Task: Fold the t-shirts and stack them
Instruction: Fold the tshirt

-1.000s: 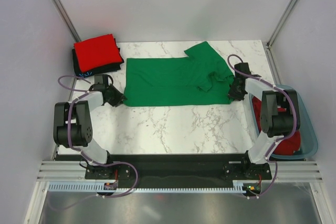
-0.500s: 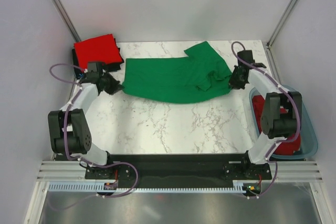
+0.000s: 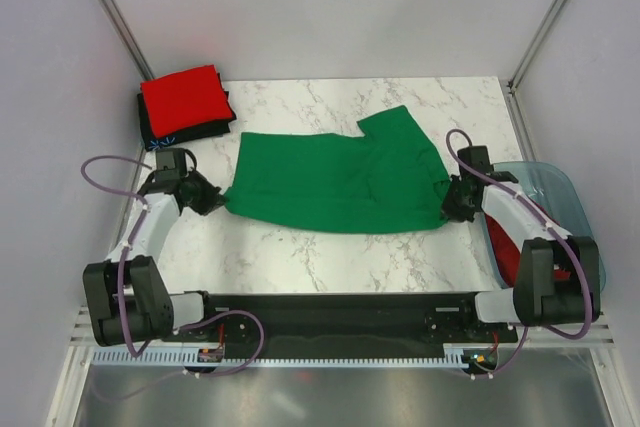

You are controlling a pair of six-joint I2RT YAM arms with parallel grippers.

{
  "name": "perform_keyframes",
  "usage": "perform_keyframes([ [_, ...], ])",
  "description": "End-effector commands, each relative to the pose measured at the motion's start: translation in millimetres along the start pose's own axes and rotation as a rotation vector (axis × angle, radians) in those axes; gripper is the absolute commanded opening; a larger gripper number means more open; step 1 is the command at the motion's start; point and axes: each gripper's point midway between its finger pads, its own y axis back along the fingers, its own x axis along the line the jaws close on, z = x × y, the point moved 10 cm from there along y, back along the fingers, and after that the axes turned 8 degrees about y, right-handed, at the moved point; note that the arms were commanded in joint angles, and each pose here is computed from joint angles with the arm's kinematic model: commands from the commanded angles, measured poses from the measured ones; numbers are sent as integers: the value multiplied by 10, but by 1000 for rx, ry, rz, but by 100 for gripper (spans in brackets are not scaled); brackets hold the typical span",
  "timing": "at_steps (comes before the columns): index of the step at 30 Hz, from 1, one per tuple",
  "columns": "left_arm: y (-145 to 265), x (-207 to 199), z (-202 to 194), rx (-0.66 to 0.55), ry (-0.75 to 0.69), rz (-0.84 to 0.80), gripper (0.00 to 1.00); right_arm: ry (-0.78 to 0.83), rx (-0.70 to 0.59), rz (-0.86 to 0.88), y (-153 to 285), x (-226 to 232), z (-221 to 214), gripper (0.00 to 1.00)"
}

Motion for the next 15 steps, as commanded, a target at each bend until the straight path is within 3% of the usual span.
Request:
perform_keyframes([
  [1,73,155,-40,6,2,14,2,-16,-16,24,133,-23,-149,5],
  [3,85,245,-118,23,16,20,2,-32,-9,36,160,-48,-247,17],
  [4,91,271,-146,29,20,22,2,-48,-3,34,172,-58,-287,35],
  [6,138,303,-208,55,13,-4,10,-62,13,88,224,-46,-375,58],
  [7,169,302,-225,70,-3,-26,23,-66,32,102,254,-43,-419,73],
  [9,304,259,-257,85,-27,-86,48,-64,34,160,364,-15,-452,80],
  [10,392,246,-261,84,-44,-86,68,-65,31,177,417,-7,-457,83],
  [13,607,224,-260,15,-98,-111,90,-53,-20,237,582,35,-406,84],
  [15,715,169,-242,-12,-146,-157,95,-36,-66,256,648,78,-287,84],
])
